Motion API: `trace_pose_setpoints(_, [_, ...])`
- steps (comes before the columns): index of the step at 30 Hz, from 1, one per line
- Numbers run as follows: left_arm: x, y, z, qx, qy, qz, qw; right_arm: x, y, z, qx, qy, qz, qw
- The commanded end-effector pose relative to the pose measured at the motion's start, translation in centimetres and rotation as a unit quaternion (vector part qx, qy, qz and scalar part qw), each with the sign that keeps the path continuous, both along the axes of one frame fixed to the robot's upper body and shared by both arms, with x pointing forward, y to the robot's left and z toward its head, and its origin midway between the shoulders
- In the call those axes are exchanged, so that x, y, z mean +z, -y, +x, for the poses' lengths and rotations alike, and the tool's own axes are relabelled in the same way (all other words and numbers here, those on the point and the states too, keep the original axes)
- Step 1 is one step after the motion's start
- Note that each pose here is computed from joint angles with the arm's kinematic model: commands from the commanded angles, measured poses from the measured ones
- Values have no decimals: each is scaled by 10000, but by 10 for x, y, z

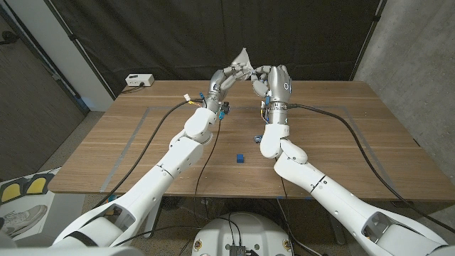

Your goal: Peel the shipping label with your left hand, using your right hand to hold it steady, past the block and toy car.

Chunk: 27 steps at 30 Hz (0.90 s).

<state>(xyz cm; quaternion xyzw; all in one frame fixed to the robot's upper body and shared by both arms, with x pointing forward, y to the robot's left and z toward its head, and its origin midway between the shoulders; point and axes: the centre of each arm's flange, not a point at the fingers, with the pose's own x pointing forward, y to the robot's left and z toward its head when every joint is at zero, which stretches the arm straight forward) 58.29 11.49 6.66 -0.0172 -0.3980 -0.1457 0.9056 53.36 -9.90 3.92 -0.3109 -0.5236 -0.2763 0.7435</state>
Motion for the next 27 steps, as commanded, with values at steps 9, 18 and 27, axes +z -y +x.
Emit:
trace_pose_setpoints(9, [-11, -18, 2, 304, -261, -5, 9992, 2, 4, 7, -164, 144, 304, 9993])
trace_pose_setpoints(18, [-11, -23, 0, 323, -320, -223, 9987, 3, 4, 10, -225, 107, 311, 9992])
trace_pose_setpoints(27, [-7, -35, -8, 896, -183, -116, 9957, 3, 6, 13, -292, 35, 347, 9990])
